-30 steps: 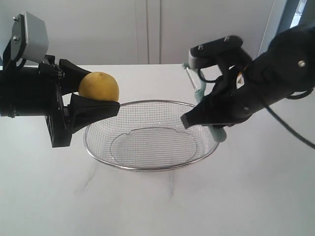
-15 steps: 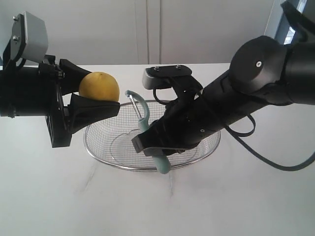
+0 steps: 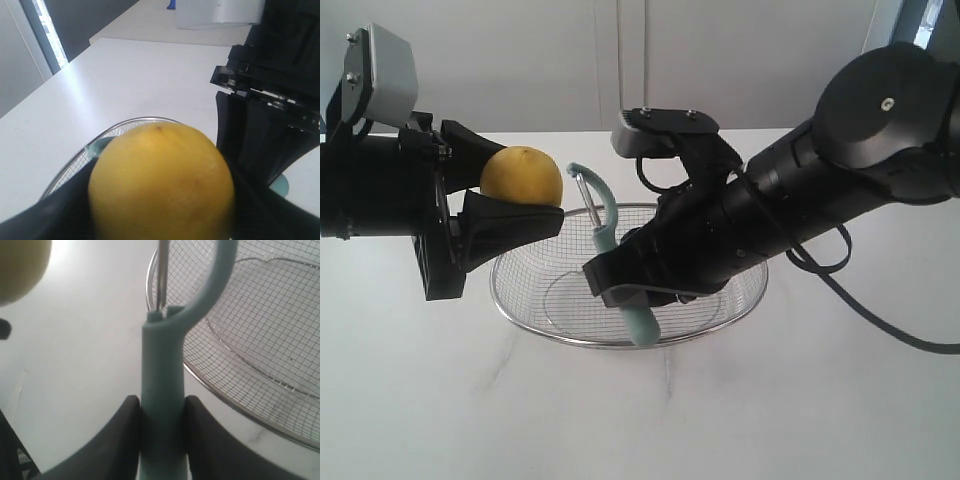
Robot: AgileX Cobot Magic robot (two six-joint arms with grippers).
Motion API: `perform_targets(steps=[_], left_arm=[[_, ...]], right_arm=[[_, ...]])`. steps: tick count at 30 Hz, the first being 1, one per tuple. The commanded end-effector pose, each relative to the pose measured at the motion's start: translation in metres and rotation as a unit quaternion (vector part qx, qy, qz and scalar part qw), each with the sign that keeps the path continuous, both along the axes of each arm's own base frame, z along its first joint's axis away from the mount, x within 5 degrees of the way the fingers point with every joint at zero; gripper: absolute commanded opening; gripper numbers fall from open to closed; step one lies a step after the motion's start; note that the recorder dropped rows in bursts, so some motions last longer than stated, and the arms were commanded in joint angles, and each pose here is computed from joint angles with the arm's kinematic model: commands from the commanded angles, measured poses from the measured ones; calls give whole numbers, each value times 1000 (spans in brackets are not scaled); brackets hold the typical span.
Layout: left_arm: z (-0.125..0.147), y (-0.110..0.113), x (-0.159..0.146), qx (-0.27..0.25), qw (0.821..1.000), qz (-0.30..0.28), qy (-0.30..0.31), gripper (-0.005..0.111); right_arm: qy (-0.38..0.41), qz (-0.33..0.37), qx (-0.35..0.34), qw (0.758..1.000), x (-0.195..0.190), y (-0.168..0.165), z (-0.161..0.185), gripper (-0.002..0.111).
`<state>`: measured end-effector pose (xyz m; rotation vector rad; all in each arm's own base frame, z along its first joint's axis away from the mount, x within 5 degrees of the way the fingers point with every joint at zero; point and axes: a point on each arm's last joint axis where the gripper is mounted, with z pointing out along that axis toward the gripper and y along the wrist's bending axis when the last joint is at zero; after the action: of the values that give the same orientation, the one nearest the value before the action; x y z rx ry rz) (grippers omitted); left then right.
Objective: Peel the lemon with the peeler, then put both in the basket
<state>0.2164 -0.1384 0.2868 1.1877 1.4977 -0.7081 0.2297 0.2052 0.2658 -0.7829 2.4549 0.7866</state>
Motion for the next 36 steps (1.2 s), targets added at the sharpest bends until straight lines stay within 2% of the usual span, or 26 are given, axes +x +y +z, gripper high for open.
perform_targets(steps=[1,6,36], left_arm=[[6,-1,-1,6,998,-21,-64,0],[6,-1,-1,7,998,-20,-64,0],[5,-1,-1,8,998,-20,-65,0]], right_arm=[[1,11,21,1000,-3,2,6,0],[3,33,43,999,-6,6,9,0],[-21,31,62,997,-13,2,25,0]])
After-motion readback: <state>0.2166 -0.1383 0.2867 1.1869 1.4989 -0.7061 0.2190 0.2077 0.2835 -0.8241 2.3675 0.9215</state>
